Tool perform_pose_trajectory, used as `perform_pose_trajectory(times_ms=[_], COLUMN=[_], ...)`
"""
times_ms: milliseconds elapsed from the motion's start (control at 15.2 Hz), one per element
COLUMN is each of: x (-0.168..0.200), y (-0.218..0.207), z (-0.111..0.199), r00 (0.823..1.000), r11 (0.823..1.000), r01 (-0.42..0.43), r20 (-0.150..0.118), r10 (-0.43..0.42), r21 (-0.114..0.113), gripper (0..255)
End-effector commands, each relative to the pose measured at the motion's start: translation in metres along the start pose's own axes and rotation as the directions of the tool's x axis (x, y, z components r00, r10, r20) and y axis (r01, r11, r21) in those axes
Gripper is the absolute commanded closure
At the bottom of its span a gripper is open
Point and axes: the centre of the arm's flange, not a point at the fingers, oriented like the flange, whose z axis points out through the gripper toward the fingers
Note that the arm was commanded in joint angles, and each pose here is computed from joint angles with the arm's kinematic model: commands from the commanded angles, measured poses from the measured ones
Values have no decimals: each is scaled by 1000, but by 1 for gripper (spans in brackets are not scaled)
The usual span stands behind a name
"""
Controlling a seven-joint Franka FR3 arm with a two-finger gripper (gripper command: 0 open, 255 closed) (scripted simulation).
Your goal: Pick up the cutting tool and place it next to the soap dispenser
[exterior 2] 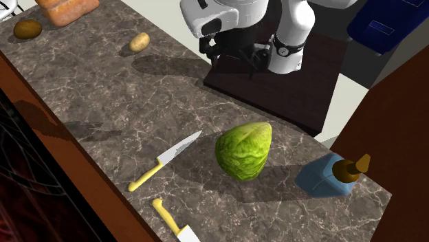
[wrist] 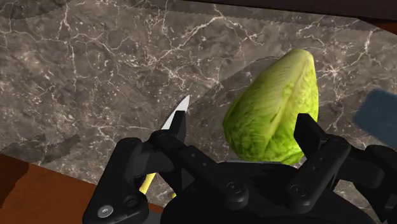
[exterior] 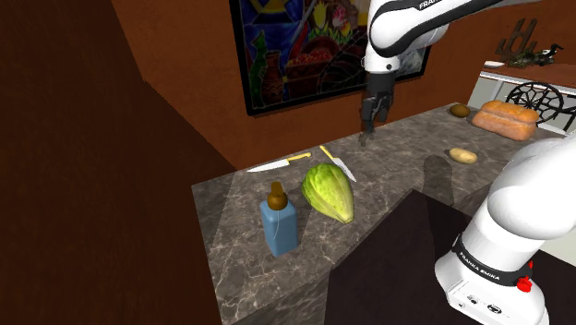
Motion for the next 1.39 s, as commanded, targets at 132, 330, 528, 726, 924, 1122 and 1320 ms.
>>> perform_pose_trajectory(times_ms=[132, 330, 528, 726, 924, 1122, 1320], x=[32, 55, 79, 103, 127, 152, 177], y=[21, 38, 55, 72, 89, 106, 122], z=[35, 60, 85, 110, 134, 158, 181], r00=[1000, 999, 998, 997, 996, 995, 993], r11=[1000, 1000, 1000, 1000, 1000, 1000, 1000], r01=[2, 4, 5, 7, 9, 10, 12], r20=[-24, -40, -55, -71, -86, -102, -117], r10=[-2, -4, -5, -7, -8, -9, -11], r21=[0, 2, 3, 4, 6, 7, 8], gripper=[0, 0, 0, 0, 0, 0, 0])
